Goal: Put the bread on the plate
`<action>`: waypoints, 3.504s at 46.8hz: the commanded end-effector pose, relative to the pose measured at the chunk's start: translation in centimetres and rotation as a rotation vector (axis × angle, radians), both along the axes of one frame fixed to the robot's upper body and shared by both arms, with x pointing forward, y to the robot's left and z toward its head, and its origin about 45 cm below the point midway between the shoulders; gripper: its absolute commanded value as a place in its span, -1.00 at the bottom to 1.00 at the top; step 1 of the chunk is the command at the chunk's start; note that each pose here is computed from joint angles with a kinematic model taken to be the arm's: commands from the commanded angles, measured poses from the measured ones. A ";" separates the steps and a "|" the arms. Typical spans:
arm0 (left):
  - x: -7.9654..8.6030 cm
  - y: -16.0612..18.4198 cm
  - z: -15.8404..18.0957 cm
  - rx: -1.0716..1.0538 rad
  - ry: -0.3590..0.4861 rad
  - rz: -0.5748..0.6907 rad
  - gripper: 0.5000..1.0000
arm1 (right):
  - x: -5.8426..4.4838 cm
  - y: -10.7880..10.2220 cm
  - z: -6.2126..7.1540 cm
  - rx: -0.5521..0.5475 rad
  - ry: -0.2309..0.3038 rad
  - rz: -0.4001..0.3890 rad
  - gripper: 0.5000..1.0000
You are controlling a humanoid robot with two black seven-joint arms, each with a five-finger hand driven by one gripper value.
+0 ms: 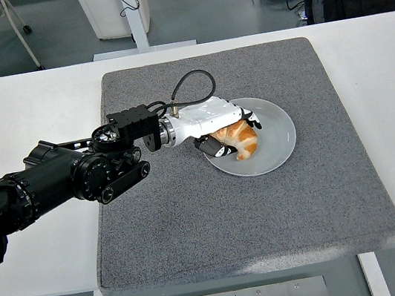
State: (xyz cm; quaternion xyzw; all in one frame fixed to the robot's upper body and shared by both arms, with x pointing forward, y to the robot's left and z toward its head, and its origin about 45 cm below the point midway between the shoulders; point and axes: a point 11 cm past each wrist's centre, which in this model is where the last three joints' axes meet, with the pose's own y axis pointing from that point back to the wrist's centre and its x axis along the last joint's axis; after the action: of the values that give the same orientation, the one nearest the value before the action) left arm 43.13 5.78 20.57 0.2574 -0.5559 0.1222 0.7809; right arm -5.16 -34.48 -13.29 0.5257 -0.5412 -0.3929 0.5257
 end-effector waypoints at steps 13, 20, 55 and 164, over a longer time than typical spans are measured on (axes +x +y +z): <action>0.0 -0.7 1.0 -0.016 -0.005 -0.014 1.00 | 0.0 0.0 0.0 0.000 0.000 0.000 1.00; -0.2 -2.7 3.8 -0.134 0.037 -0.013 1.00 | 0.0 0.0 0.0 0.000 0.000 0.000 1.00; 2.5 -6.4 17.8 -0.406 0.194 0.037 1.00 | 0.0 0.0 0.0 0.000 0.000 0.000 1.00; 9.9 14.0 6.3 -1.670 1.055 0.783 1.00 | 0.0 0.2 0.0 0.007 -0.001 -0.004 1.00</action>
State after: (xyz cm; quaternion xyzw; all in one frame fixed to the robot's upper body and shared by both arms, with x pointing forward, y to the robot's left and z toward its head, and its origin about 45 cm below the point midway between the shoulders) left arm 53.06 19.70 26.91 -0.1798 0.2358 0.5791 0.7594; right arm -5.16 -34.27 -13.32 0.5270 -0.5406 -0.3955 0.5231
